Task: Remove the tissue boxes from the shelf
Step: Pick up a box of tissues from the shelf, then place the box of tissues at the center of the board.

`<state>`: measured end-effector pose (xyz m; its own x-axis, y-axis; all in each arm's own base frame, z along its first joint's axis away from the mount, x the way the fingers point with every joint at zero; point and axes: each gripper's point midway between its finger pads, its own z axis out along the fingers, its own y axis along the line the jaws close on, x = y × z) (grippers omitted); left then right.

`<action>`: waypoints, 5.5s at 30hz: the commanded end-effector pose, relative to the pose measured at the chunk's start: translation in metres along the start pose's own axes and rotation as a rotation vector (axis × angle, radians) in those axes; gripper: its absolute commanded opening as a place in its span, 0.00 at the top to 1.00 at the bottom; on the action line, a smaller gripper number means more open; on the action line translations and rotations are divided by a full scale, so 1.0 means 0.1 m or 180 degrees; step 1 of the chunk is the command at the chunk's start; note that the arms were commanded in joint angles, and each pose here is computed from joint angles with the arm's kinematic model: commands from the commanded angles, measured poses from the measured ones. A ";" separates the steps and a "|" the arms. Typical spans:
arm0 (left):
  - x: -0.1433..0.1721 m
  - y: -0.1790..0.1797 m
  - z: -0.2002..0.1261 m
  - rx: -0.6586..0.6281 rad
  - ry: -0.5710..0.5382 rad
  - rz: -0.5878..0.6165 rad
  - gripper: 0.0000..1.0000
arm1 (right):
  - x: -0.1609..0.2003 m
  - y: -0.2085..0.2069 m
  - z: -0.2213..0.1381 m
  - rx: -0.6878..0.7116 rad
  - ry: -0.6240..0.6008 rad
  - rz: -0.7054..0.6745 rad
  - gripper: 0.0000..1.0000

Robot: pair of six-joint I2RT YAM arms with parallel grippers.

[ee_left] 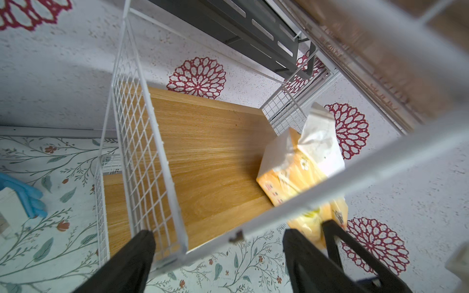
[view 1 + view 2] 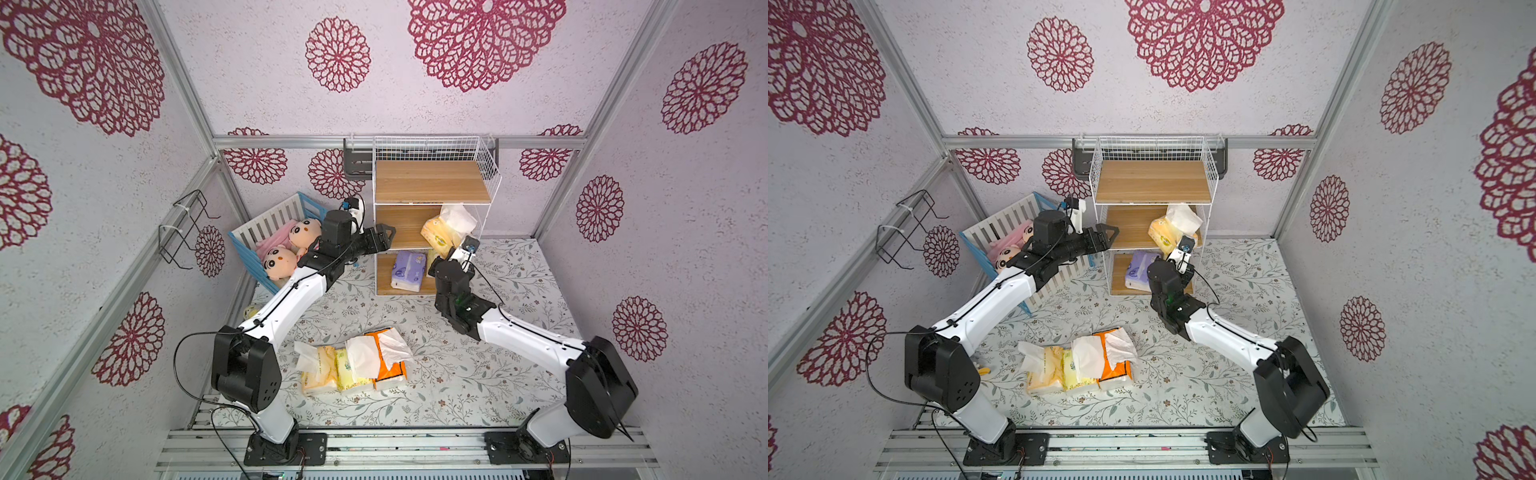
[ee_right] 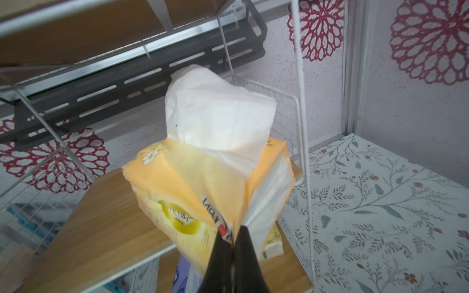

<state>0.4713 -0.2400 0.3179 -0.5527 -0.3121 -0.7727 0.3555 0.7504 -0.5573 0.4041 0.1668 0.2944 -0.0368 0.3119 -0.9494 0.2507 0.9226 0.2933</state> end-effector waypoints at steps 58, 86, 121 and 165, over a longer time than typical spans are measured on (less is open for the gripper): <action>-0.02 -0.26 -1.78 -0.0616 -0.0655 -0.0425 0.11 | 1.22 -0.73 -0.63 -0.0574 0.2347 -0.0156 0.50; 0.27 -0.35 -1.56 -0.0844 -0.0408 -0.0196 0.10 | 2.58 -0.58 -0.47 -0.1062 0.3357 -0.0613 0.48; 0.32 -0.26 -1.61 -0.0936 -0.0440 -0.0206 0.02 | 2.06 -0.73 -1.11 -0.0974 0.2985 -0.0159 0.43; 0.69 -0.11 -1.29 -0.0900 0.0025 -0.0331 0.03 | 1.12 -0.08 -0.85 -0.1294 0.2016 0.0826 0.37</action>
<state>0.3227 -0.1894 0.3014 -0.5925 -0.3711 -0.7150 0.0543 0.8672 -0.4951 0.3024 0.2189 0.1610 -0.6933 0.4499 -0.5629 0.0267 0.7967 0.6038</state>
